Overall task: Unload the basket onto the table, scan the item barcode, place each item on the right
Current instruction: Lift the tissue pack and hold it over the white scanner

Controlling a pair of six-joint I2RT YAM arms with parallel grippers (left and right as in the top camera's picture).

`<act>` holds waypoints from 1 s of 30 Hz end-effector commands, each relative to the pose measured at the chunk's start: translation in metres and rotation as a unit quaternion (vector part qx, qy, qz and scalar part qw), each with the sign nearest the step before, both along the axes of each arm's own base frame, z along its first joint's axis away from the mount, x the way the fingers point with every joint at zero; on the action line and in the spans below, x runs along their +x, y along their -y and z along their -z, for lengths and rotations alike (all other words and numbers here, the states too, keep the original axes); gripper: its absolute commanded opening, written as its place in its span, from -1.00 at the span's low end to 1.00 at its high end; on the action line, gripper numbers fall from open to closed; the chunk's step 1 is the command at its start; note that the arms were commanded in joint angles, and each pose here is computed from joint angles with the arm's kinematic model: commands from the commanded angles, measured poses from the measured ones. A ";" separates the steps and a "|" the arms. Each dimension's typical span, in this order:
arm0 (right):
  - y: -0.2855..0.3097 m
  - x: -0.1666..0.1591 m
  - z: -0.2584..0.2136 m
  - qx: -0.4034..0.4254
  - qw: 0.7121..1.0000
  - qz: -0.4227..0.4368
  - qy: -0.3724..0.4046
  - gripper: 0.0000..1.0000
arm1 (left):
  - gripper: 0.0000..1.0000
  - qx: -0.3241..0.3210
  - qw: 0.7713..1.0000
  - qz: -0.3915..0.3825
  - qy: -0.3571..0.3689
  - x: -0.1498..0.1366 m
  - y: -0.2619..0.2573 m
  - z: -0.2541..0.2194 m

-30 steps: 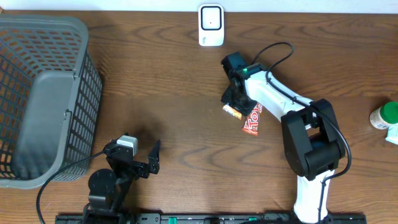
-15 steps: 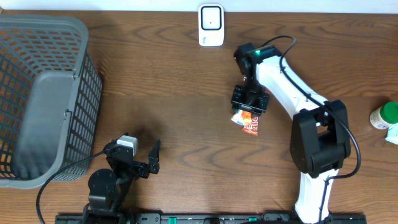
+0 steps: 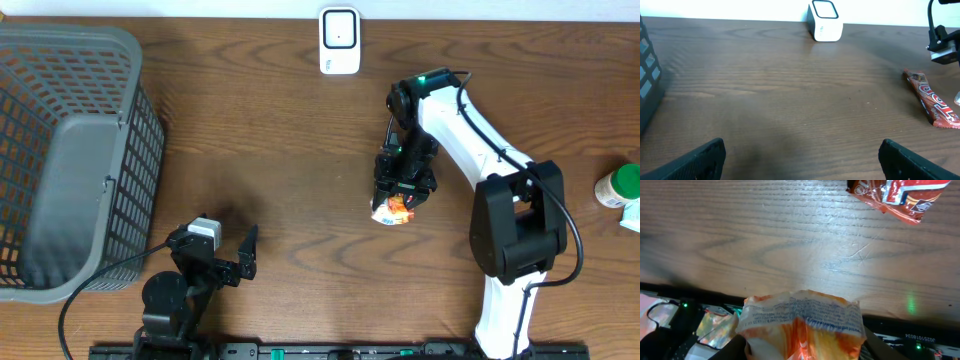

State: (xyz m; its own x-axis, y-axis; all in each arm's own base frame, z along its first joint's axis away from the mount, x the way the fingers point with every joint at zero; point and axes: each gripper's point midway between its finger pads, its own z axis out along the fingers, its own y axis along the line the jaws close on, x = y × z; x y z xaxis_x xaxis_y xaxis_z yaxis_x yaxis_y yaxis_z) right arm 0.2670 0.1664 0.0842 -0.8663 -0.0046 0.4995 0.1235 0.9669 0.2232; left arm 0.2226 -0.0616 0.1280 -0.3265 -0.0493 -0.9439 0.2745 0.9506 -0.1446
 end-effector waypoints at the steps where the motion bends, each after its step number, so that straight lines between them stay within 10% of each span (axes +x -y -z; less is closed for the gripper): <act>1: -0.004 0.003 -0.008 0.019 1.000 -0.007 0.013 -0.10 | 0.96 -0.001 1.000 0.003 -0.019 -0.002 0.001 0.012; 8: -0.017 0.022 -0.004 0.053 0.997 -0.001 0.052 -0.15 | 0.96 -0.001 1.000 0.003 -0.019 -0.002 0.001 0.012; 16: -0.051 0.114 -0.052 0.103 0.963 -0.001 0.251 -0.19 | 0.96 -0.001 1.000 0.003 -0.019 -0.002 0.001 0.012; 30: -0.067 0.316 -0.131 -0.068 0.710 0.033 0.700 -0.21 | 0.96 -0.001 1.000 0.003 -0.019 -0.002 0.001 0.012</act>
State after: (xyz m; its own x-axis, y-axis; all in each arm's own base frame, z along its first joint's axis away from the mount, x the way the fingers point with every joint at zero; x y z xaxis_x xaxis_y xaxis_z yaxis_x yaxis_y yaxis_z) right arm 0.5559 0.2544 0.2257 -0.5952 0.0381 -0.8027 -0.1994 0.9606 0.1935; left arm 0.2225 -0.0616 0.1277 -0.3279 -0.0491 -0.9434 0.2743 0.9507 -0.1448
